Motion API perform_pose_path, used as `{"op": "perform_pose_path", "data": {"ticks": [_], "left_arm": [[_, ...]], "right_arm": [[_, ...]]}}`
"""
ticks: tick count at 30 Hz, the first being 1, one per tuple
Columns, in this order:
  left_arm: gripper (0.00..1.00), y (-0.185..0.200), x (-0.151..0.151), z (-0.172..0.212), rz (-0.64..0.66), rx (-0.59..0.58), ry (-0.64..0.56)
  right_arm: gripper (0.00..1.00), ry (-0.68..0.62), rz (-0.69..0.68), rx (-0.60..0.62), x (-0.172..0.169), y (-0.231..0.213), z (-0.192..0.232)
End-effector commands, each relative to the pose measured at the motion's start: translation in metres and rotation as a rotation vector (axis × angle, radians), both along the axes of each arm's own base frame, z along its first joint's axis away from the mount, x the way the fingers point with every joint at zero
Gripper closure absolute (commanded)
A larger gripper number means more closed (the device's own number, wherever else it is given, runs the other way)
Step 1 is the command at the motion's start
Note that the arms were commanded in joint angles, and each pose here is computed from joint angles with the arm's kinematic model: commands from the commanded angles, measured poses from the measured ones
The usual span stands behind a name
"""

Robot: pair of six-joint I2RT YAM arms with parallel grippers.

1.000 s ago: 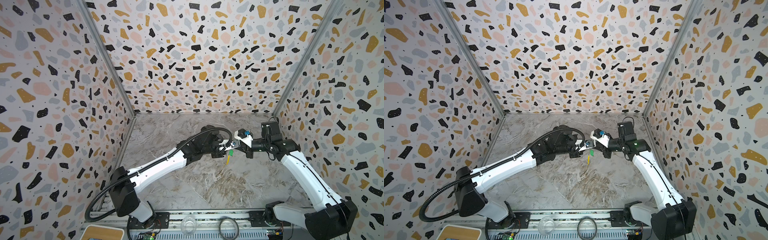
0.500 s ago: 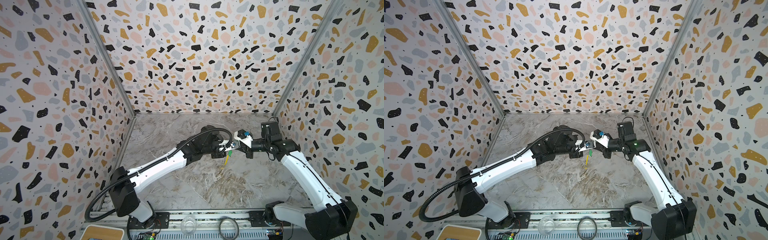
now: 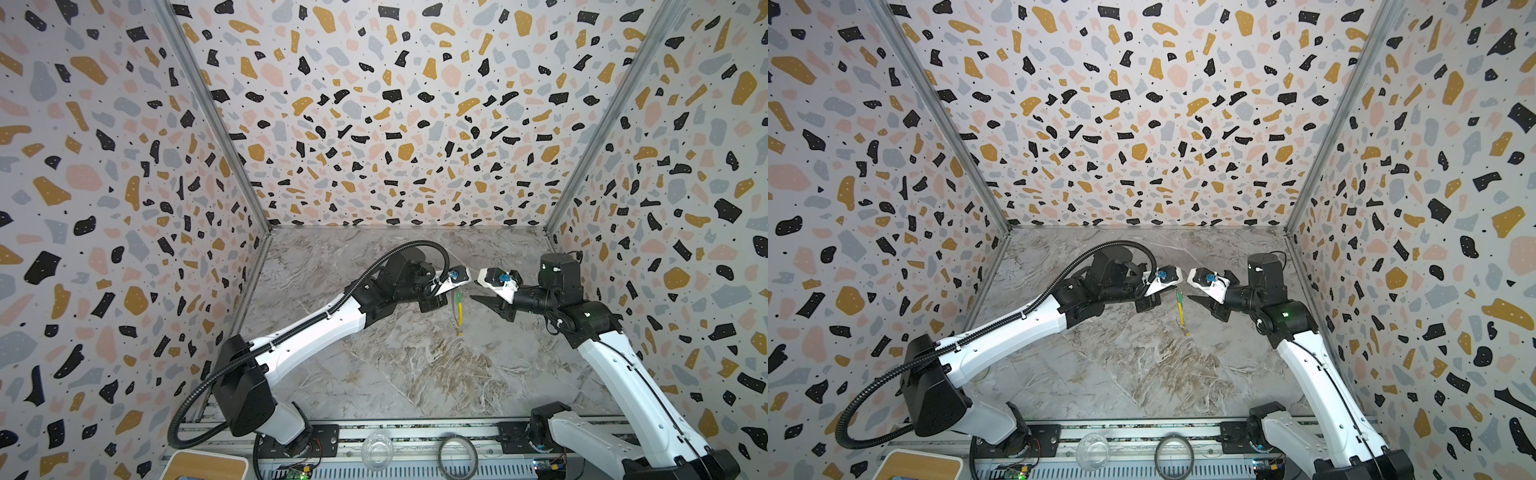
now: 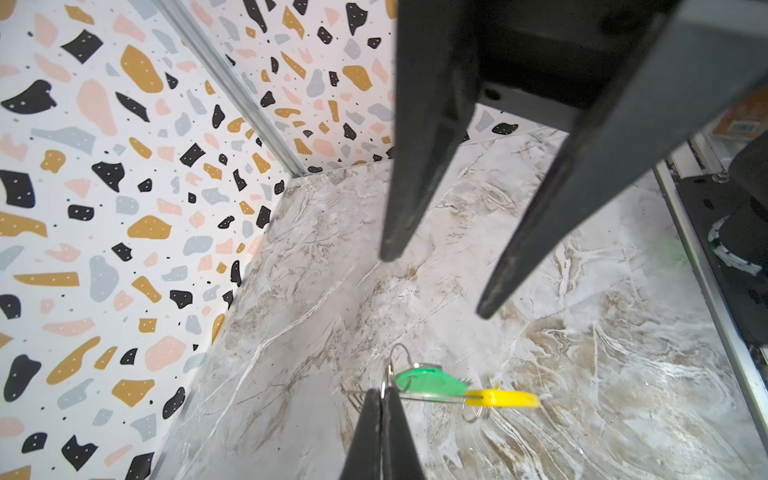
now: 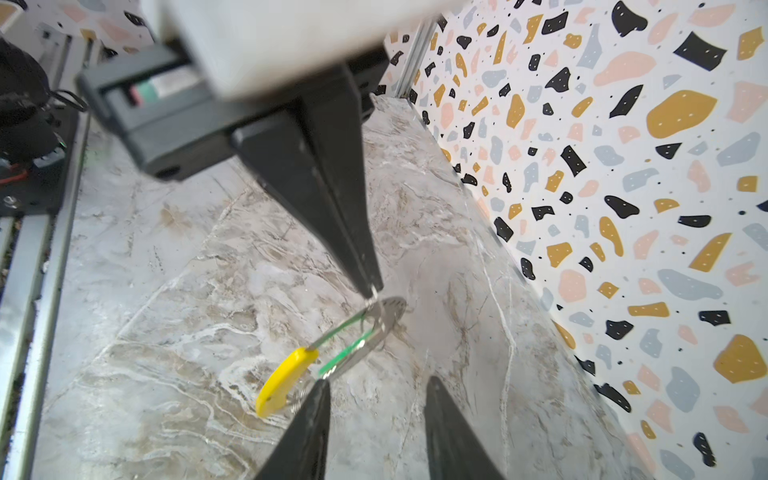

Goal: Remove the keys from the keyring

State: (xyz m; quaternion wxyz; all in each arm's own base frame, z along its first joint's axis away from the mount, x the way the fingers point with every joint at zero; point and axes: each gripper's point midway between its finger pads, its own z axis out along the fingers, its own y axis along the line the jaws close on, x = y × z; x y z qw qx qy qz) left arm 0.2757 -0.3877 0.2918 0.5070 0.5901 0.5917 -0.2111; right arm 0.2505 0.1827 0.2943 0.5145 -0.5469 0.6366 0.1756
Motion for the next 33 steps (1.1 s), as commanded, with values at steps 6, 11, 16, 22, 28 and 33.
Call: {"op": "perform_pose_path", "data": {"ticks": [6,11,16,22,28,33], "left_arm": [[1.00,0.000,-0.001,0.045,0.016,-0.217,0.015],[1.00,0.001,-0.001,0.052,0.021,-0.277,0.033],[1.00,-0.001,-0.003,0.057,0.018,-0.343,0.057],[1.00,-0.001,-0.004,0.057,0.018,-0.368,0.078],[1.00,-0.001,-0.004,0.054,0.024,-0.369,0.092],[1.00,-0.001,-0.003,0.059,0.026,-0.391,0.080]], "right_arm": [[0.56,0.079,-0.029,0.075,0.001,0.003,-0.019],[0.54,0.071,-0.033,0.119,0.005,0.010,-0.015],[0.54,0.075,-0.007,0.161,0.003,0.020,-0.012],[0.54,0.075,-0.017,0.176,0.009,0.027,-0.011],[0.56,0.078,-0.086,0.161,0.023,0.027,-0.010],[0.61,0.057,-0.118,0.177,0.029,0.025,-0.004]]}}
